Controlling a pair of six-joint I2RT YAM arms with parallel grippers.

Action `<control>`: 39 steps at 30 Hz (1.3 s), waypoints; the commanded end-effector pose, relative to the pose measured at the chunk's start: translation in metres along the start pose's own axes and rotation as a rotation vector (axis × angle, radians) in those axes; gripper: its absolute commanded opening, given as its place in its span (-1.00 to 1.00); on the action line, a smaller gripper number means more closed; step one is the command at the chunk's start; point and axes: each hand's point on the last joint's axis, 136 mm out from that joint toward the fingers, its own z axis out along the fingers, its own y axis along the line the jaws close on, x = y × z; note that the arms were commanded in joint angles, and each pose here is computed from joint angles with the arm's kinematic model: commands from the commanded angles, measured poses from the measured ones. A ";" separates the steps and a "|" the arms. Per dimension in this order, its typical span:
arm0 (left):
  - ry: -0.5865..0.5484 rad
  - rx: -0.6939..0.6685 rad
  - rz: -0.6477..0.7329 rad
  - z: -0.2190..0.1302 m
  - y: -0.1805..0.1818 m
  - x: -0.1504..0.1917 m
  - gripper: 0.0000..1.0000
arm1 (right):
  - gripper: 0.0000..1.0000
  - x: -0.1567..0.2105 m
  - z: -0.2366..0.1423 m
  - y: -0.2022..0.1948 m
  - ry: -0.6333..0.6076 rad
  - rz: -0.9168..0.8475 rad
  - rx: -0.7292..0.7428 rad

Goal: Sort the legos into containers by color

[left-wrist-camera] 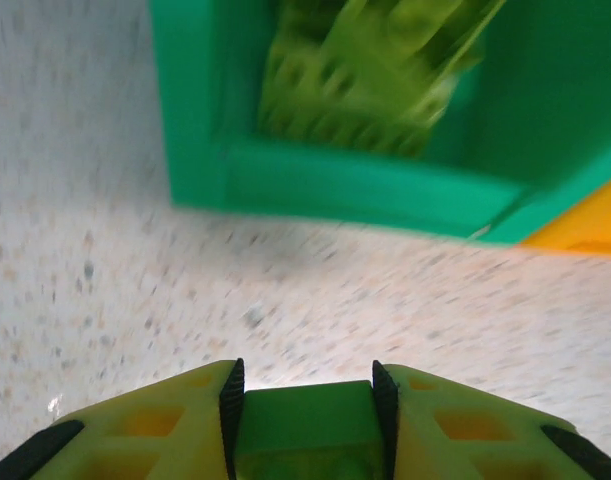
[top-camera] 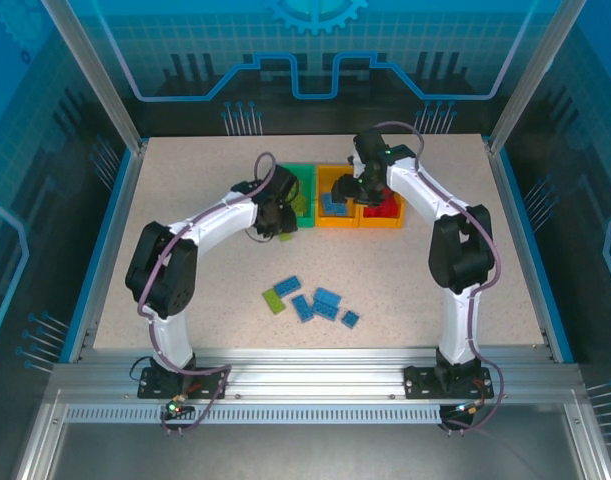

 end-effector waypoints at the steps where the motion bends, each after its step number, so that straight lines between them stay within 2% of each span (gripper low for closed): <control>1: -0.048 -0.020 0.049 -0.014 -0.003 -0.033 -0.22 | 0.30 -0.004 -0.021 0.013 -0.040 -0.006 -0.046; 4: -0.082 -0.034 0.084 -0.016 -0.013 -0.064 -0.21 | 0.30 -0.002 -0.027 0.016 -0.049 -0.024 -0.053; 9: -0.084 -0.050 0.088 0.003 -0.015 -0.095 -0.17 | 0.32 0.018 -0.036 0.029 -0.056 -0.145 -0.072; 16: -0.065 -0.053 0.096 0.019 -0.016 -0.113 0.02 | 0.38 0.094 -0.034 0.040 0.015 -0.449 -0.074; 19: -0.064 -0.041 0.093 0.017 -0.019 -0.114 0.14 | 0.40 0.131 -0.031 0.037 0.070 -0.471 -0.053; 21: -0.062 -0.022 0.080 0.012 -0.021 -0.114 0.22 | 0.42 0.155 -0.030 0.041 0.098 -0.495 -0.069; 22: -0.062 -0.006 0.077 0.009 -0.024 -0.112 0.32 | 0.43 0.166 -0.030 0.043 0.099 -0.527 -0.066; 26: -0.081 0.052 0.060 -0.011 -0.027 -0.105 0.92 | 0.47 0.201 -0.032 0.040 0.125 -0.586 -0.049; 27: -0.093 0.069 0.061 -0.019 -0.028 -0.102 0.97 | 0.47 0.209 -0.033 0.035 0.140 -0.569 -0.034; 32: -0.154 0.119 0.068 -0.049 -0.017 -0.085 0.97 | 0.50 0.253 -0.041 0.014 0.241 -0.500 0.021; 36: -0.128 0.136 0.077 -0.053 -0.006 -0.059 0.97 | 0.51 0.285 -0.038 0.002 0.349 -0.510 0.070; 39: -0.094 0.137 0.082 -0.052 0.003 -0.040 0.98 | 0.51 0.298 -0.035 0.001 0.383 -0.557 0.118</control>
